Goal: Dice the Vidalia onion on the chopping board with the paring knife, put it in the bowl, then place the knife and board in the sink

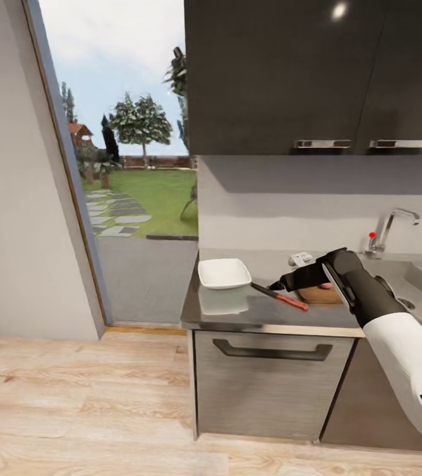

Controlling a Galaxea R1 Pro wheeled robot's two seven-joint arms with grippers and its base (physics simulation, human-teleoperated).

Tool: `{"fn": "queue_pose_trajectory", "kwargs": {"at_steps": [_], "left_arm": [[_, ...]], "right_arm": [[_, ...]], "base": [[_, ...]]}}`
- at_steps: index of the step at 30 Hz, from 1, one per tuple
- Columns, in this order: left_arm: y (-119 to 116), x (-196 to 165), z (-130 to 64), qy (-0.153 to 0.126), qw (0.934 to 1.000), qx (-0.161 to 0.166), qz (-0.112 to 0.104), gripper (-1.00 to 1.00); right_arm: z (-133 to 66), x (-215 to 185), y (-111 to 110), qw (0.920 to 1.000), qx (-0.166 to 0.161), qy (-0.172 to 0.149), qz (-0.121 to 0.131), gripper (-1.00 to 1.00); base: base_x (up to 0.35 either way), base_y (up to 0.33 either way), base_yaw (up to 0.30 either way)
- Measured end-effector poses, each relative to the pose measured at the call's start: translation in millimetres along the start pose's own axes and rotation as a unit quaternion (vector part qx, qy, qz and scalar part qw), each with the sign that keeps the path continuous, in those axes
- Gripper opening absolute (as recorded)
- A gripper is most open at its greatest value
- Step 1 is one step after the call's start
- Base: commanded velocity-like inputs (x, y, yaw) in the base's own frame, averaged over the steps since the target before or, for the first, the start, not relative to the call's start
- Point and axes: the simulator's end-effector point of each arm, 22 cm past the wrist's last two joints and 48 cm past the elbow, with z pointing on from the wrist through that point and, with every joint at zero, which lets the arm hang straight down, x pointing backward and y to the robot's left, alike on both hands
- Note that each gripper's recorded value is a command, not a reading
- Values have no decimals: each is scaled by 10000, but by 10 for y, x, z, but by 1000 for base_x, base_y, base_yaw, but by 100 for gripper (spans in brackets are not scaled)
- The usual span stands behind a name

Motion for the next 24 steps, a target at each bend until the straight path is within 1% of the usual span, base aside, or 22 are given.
{"fn": "queue_pose_trajectory", "kwargs": {"at_steps": [6, 17, 24], "left_arm": [[-1, 0, 0, -1, 10000, 2, 3, 100], [-2, 0, -1, -1, 10000, 6, 3, 100], [-3, 0, 0, 0, 10000, 8, 3, 100]], "right_arm": [[-24, 24, -71, 10000, 55, 15, 16, 100], [-27, 30, -78, 10000, 64, 23, 14, 100], [-12, 50, -83, 10000, 64, 50, 22, 100]], "base": [[37, -25, 0], [188, -190, 0], [34, -10, 0]]}}
